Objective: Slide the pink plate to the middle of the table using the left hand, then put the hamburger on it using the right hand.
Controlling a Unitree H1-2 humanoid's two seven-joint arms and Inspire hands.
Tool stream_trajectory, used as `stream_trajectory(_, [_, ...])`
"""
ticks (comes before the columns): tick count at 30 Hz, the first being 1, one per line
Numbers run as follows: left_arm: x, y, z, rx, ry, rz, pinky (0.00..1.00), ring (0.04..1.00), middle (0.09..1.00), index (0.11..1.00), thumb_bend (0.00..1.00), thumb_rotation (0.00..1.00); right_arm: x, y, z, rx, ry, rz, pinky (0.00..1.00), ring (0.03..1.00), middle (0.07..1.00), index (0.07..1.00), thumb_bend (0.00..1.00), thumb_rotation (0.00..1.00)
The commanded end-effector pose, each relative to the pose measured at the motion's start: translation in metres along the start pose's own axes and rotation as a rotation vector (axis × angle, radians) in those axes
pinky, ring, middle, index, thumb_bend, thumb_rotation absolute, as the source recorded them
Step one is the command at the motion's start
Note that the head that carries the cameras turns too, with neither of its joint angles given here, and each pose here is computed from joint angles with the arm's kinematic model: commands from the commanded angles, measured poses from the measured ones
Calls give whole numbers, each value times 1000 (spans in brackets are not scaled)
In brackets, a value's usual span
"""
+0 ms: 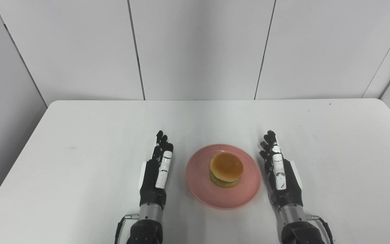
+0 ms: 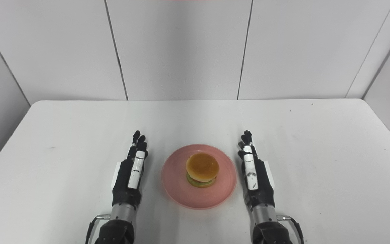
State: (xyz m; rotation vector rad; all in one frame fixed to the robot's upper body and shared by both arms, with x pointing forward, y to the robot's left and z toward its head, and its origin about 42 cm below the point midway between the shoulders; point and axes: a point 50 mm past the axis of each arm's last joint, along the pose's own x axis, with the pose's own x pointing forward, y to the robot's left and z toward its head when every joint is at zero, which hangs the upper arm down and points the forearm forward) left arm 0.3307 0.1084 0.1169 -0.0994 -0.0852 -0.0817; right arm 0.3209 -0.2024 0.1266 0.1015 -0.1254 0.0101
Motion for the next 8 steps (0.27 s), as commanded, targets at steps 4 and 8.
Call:
stream_trajectory(4, [-12,2,-10,-16,32,26,1000,1000,1000,1000,610,856,-10,4,-10,-14,75,-20,1000,1000,1000,1000,695,1000])
stream_trajectory(8, [-12,3,-10,-24,36,29,1000,1000,1000,1000,634,845,-11,6,-9,-25,86,-25,1000,1000,1000,1000,688,1000])
